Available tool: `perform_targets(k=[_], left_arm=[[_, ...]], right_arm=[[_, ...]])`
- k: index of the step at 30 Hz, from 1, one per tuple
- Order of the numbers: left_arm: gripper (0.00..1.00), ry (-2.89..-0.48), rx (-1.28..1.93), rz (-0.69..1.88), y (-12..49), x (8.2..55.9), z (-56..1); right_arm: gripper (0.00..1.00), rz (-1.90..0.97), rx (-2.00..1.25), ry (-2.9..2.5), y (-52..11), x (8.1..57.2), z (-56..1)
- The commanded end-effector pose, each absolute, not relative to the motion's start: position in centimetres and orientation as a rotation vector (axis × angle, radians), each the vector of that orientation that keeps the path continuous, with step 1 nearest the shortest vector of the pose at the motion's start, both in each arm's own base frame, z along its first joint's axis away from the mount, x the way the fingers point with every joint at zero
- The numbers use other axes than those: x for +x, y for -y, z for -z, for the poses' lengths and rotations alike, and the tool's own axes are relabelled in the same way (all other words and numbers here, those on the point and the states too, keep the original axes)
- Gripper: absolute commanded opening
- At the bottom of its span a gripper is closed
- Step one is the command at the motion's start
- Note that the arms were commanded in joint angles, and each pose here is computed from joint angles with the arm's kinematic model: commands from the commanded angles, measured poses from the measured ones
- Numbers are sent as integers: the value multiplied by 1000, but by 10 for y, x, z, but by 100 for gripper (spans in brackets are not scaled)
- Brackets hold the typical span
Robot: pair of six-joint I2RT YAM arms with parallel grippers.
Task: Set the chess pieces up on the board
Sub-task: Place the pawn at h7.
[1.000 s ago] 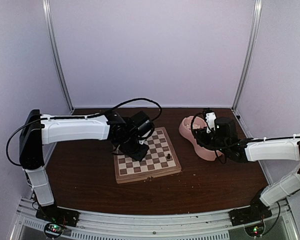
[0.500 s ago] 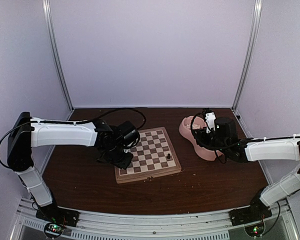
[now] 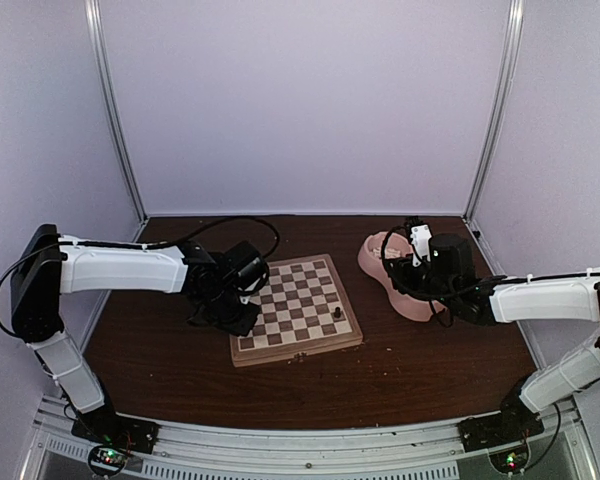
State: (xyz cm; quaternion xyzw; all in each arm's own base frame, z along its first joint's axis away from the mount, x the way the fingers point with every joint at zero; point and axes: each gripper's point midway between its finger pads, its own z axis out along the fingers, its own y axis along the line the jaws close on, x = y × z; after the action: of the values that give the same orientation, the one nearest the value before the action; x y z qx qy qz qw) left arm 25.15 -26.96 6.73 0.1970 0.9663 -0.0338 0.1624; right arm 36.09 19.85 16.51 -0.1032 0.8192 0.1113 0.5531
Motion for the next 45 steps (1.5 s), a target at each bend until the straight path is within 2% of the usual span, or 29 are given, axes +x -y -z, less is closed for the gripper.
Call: perform_targets(k=[1, 40, 42, 45], left_arm=[[6, -2715, 534, 150, 277, 259, -75], [10, -2711, 541, 95, 278, 268, -70], [16, -2714, 545, 101, 279, 268, -70], [44, -2718, 533, 103, 279, 268, -70]], right_arm=[[56, -269, -250, -1919, -201, 365, -172], [56, -268, -266, -1909, -200, 363, -177], [56, -268, -268, -1911, -200, 362, -176], [56, -269, -269, -1908, -200, 361, -177]])
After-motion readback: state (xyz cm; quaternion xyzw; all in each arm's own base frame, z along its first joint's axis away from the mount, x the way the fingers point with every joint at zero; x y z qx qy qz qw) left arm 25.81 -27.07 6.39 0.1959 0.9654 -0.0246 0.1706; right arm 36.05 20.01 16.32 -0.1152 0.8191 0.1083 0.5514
